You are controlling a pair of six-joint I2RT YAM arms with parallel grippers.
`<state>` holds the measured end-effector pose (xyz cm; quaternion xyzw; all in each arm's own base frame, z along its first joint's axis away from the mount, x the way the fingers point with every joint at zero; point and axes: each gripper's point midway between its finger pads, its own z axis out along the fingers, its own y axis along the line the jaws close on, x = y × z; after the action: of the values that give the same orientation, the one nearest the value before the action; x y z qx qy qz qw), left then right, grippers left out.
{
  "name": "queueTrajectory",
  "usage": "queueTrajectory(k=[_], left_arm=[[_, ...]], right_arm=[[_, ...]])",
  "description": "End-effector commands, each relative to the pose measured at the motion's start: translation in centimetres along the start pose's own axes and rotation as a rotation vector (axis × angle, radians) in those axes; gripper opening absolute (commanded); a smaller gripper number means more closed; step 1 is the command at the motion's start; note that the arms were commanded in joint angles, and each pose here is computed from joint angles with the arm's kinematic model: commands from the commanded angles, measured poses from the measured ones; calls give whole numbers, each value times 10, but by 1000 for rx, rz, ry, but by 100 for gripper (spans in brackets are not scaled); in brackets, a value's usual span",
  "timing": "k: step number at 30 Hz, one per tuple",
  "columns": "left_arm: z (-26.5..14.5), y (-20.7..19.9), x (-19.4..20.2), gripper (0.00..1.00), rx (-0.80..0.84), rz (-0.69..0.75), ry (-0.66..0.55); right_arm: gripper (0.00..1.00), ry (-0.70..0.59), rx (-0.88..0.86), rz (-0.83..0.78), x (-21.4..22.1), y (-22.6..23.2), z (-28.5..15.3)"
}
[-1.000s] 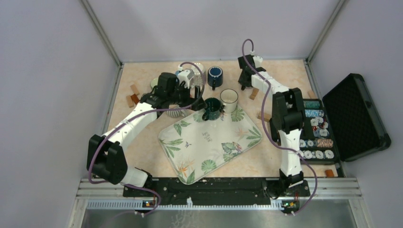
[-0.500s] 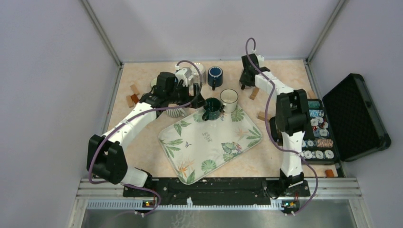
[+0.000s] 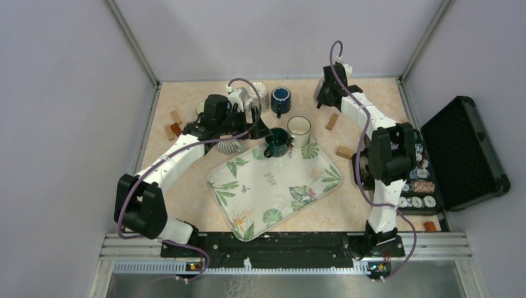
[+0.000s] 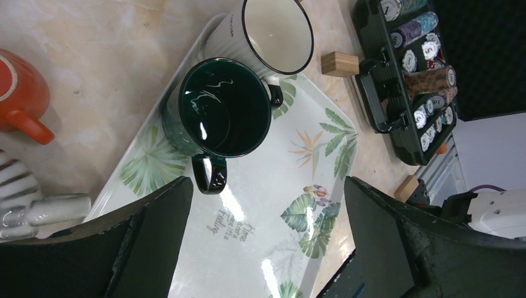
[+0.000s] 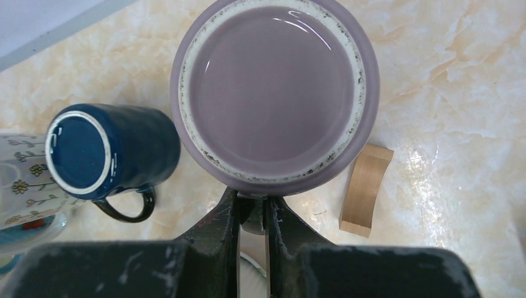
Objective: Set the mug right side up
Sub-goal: Turn over the cup at the center of the board.
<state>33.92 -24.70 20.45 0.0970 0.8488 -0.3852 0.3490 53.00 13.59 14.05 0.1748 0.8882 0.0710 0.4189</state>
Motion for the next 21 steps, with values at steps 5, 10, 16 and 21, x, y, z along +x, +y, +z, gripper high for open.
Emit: queueTrajectory(k=[5,10,16,21], left_arm=[[-3,-14,-17,98,73,-25,-61],[-5,-18,-23,98,101,-49,-78],[-10,-25,-35,98,149,-84,-112],[-16,-30,-46,98,207,-136,-149]], right_arm=[[0,-209,-174,59,-78,34,-66],[0,-221,-243,73,-86,43,-91],[0,-227,-335,99,-90,54,-121],[0,-228,-413,113,-87,67,-144]])
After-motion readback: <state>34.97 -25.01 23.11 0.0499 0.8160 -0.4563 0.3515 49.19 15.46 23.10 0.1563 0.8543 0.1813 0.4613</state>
